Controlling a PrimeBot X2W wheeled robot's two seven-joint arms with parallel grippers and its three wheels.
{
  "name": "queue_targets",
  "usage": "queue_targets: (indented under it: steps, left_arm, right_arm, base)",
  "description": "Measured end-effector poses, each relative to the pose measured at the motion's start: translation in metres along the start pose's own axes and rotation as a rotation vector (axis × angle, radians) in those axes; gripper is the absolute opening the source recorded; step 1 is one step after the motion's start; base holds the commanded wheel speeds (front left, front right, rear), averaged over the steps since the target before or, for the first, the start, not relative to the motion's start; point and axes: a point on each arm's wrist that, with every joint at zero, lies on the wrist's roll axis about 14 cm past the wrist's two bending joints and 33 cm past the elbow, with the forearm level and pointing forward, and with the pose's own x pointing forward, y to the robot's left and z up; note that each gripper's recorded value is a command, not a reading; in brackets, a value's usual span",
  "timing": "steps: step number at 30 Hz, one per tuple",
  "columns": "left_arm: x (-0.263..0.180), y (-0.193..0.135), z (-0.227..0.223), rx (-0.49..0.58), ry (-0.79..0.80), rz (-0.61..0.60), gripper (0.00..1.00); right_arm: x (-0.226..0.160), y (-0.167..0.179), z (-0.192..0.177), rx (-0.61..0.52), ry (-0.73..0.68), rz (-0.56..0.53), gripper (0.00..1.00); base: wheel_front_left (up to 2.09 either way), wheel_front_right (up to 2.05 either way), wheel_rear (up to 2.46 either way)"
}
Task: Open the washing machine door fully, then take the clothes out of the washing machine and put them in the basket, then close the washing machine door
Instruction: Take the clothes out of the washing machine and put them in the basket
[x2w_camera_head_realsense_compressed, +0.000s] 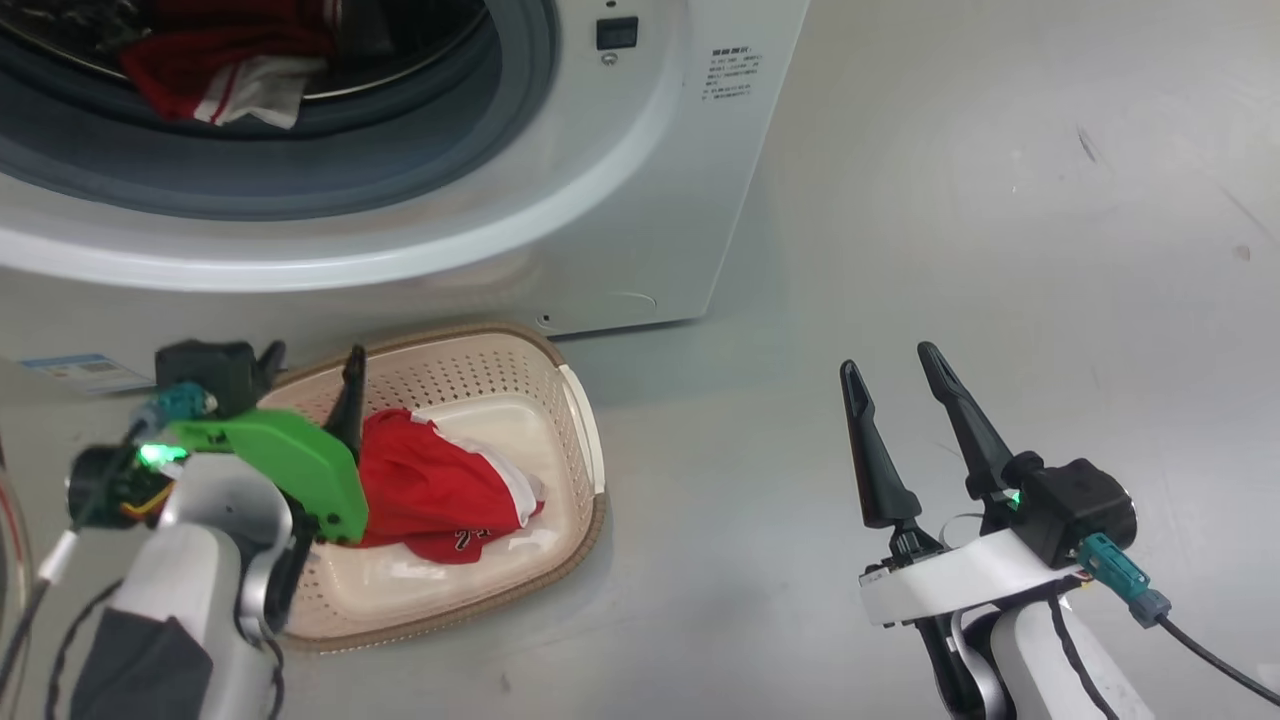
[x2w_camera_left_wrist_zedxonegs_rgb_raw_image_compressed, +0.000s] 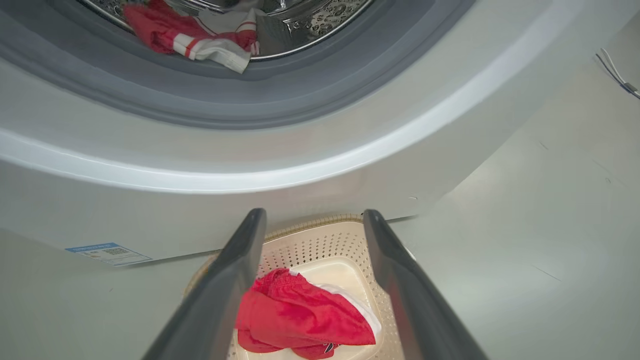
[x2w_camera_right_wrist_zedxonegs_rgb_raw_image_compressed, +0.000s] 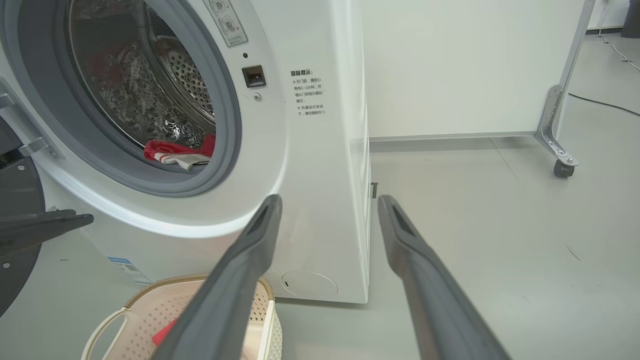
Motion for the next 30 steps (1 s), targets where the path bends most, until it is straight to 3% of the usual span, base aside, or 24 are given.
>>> queue_targets:
  steps: [15,30]
  left_arm:
    - [0.098,0.025,0.073,0.123,-0.021,-0.003,1.00]
    - [0.178,0.058,0.066,0.241,0.095,0.060,1.00]
  right_arm:
    - [0.034,-0.029,-0.011,0.055,0.008,-0.080,1.00]
    - [0.036,-0.064,-0.028,0.086,0.059,-0.190,1.00]
  base:
    - [0.00,0.00,0.00]
    - [0.00,0.00,0.00]
